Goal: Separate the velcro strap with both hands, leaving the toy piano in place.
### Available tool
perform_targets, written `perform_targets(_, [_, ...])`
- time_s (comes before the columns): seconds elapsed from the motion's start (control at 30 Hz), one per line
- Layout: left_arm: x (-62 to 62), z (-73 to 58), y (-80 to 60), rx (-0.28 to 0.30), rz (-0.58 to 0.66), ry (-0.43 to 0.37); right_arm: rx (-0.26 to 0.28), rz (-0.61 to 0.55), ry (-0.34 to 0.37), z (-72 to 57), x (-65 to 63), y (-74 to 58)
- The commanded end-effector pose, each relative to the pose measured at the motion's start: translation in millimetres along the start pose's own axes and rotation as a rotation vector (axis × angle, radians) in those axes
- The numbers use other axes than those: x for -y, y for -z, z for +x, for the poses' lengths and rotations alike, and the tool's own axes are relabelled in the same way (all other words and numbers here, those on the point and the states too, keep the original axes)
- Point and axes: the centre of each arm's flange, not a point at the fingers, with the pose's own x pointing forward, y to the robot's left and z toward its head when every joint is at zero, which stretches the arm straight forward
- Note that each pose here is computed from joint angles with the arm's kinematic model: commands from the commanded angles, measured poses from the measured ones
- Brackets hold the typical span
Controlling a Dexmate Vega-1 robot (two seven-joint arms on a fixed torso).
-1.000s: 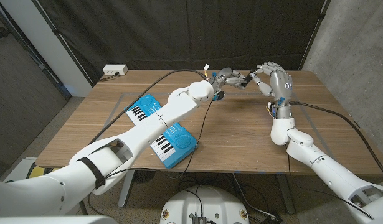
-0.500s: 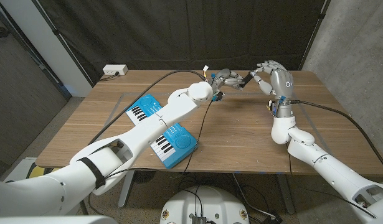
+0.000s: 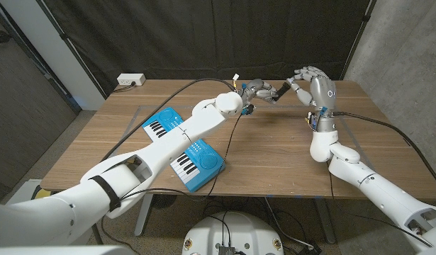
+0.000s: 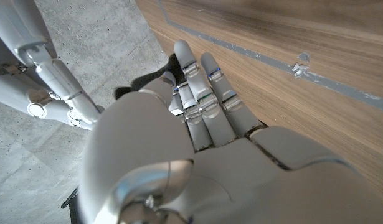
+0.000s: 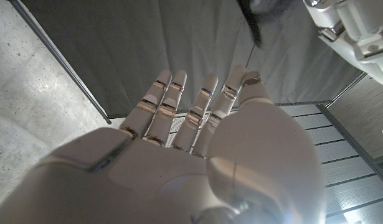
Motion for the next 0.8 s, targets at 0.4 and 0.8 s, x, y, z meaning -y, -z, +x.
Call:
perform_targets(0.4, [-3.5,0.4,-4.1,0.02,-0.002,-0.002,0.044,0.012,-0.085,-2.6,2.8,-2.7])
perform_targets(0.8, [-3.8,-2.9,-10.2,0.055,-0.005,0.006,0.031,-0.027,-0.095,-7.6,0.2,-9.4])
